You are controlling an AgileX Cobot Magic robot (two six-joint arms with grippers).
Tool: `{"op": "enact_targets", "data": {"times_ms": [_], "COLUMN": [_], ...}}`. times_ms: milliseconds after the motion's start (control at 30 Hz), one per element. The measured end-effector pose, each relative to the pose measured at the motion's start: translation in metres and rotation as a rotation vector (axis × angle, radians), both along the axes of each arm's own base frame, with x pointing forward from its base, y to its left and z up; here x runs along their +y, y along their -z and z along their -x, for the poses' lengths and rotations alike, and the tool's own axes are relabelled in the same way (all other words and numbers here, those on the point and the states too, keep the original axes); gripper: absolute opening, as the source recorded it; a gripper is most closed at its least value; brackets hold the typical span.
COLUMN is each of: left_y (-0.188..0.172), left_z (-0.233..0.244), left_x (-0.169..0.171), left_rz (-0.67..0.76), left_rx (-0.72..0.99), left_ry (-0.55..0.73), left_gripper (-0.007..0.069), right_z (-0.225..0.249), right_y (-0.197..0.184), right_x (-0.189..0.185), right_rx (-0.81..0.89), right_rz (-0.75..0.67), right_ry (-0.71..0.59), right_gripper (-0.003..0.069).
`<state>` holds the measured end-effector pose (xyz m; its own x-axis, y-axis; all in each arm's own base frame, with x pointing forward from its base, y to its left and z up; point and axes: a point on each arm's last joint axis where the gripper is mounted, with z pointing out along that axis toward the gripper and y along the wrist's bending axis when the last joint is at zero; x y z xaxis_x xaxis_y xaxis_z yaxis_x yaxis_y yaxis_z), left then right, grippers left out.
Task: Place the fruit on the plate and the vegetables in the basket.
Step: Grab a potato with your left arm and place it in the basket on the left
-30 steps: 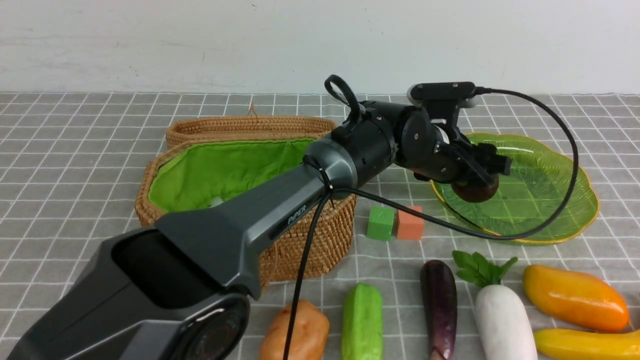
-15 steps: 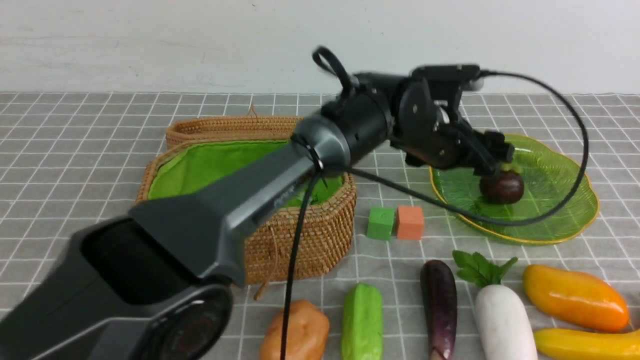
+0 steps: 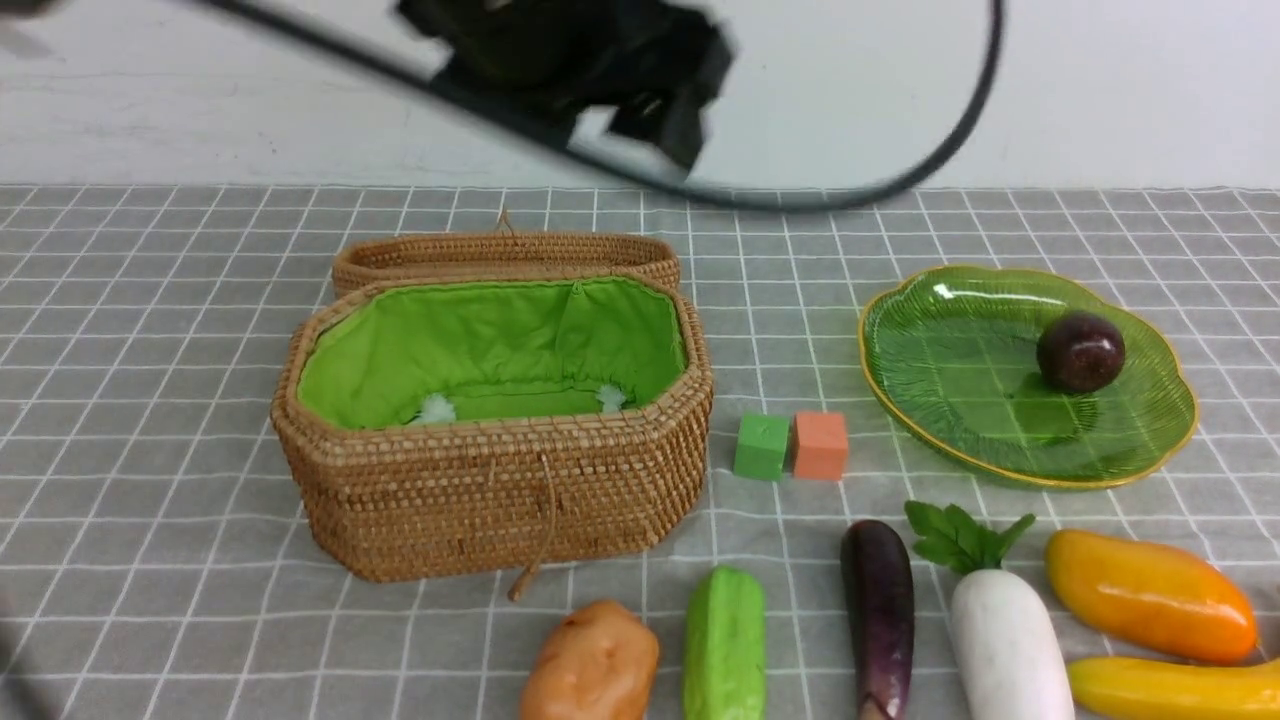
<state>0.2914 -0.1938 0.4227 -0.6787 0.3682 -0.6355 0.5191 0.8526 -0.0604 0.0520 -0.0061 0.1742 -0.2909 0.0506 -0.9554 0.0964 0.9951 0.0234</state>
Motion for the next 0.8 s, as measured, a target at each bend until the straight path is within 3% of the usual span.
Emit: {"op": "enact_targets", "data": {"times_ms": [167,267,367,600,800], "left_y": [0.062,0.13,0.173,0.233,0.231], "left_z": [0.04,0.055,0.053,0.028,0.025], "left_x": [0.007,-0.005,-0.016,-0.035,-0.038], "left_rz": [-0.093,-0.146,-0.159,-0.131,-0.153], "left_rx": [0.214,0.368,0.399,0.427,0.454], "left_ry": [0.002,-0.015,-0.024,-0.122,-0.129], "left_gripper": [0.0584,0.0584,0.0584,0.0584,0.0564], "right_z": [0.0,0.0,0.0,0.0,0.0], "right_y": [0.0,0.0,0.0,0.0,0.0], "right_x": [0.0,0.0,0.0,0.0,0.0], "right_rx": [0.0,0.0,0.0,0.0,0.0], "right_rz": [0.0,0.0,0.0,0.0,0.0], "right_ry": [0.0,0.0,0.0,0.0,0.0], "right_gripper": [0.024,0.024,0.024,0.024,0.024]}}
